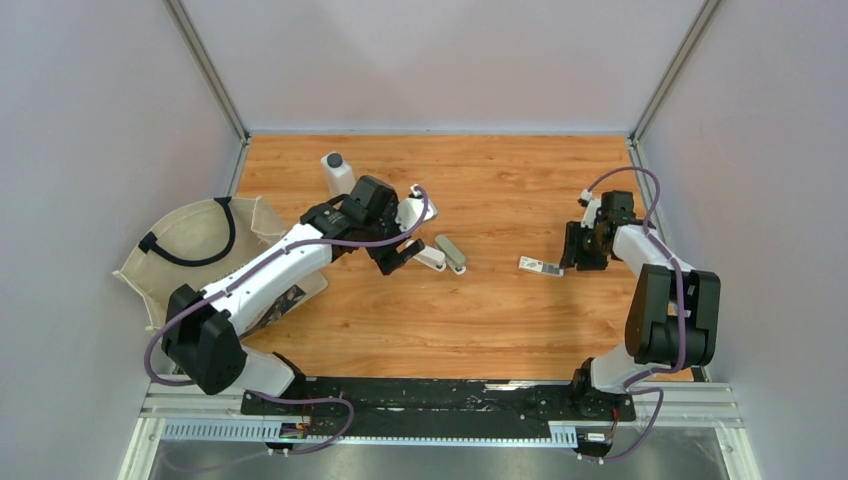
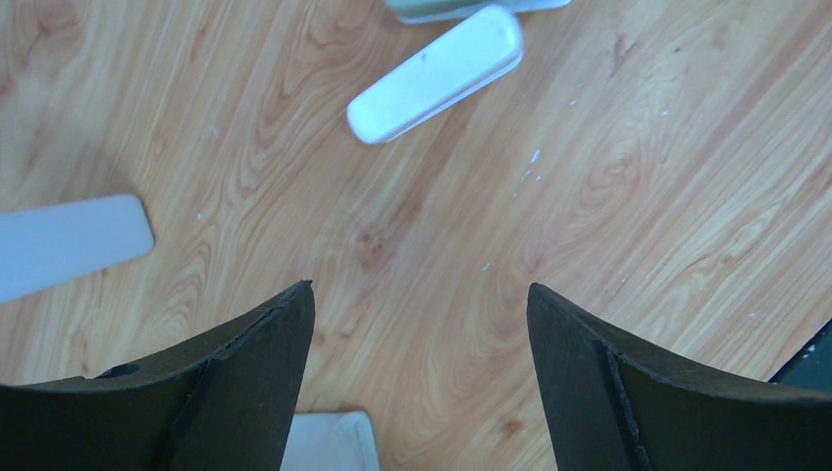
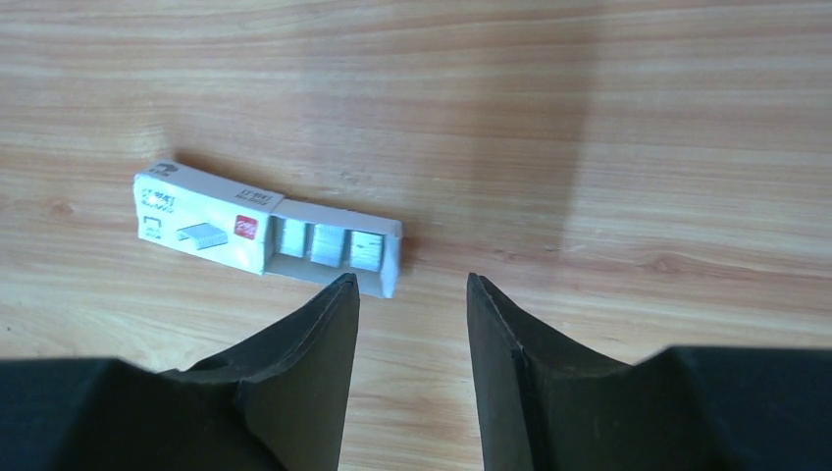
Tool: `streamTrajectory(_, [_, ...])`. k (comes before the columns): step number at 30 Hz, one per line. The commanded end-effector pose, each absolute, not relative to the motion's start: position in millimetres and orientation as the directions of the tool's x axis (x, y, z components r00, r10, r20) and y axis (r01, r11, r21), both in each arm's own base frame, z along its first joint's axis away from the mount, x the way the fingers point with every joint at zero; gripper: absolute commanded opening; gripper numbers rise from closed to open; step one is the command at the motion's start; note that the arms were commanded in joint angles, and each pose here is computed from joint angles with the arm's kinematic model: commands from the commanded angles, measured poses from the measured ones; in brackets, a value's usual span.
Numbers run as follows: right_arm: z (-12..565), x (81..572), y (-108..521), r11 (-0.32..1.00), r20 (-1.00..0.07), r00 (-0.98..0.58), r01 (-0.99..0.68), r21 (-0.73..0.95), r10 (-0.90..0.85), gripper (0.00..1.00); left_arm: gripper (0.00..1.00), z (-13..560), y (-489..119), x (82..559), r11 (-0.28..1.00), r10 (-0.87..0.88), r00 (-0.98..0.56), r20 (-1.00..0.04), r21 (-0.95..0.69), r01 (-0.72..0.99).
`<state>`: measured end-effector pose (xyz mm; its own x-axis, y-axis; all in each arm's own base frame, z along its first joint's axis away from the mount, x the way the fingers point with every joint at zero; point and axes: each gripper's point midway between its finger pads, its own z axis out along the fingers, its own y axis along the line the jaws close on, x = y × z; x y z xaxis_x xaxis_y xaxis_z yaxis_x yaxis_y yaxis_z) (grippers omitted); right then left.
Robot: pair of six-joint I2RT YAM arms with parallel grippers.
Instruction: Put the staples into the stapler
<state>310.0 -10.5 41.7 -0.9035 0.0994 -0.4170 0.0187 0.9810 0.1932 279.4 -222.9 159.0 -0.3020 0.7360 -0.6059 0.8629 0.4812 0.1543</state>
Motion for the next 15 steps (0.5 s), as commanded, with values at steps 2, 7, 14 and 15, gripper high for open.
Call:
streamTrajectory(2, [68, 321, 11, 0.979, -0.494, -0.869, -0.105, 0.176, -0.005, 0.48, 0.88, 164, -187, 279, 0.520, 0.731, -0.323, -0.601, 0.184, 0.834])
streamTrajectory(7, [89, 322, 42, 0.955, -0.575, -0.809, -0.251, 0.158, -0.118, 0.51, 0.88, 167, -177, 271, 0.490, 0.734, -0.259, -0.627, 0.226, 0.842])
streamTrajectory(14, [109, 305, 117, 0.821, -0.655, -0.661, -0.560, 0.108, -0.365, 0.63, 0.88, 164, -193, 266, 0.372, 0.740, -0.143, -0.657, 0.223, 0.901])
streamTrajectory(15, [111, 303, 127, 0.801, -0.662, -0.636, -0.592, 0.090, -0.396, 0.64, 0.88, 162, -197, 267, 0.359, 0.739, -0.136, -0.660, 0.214, 0.908])
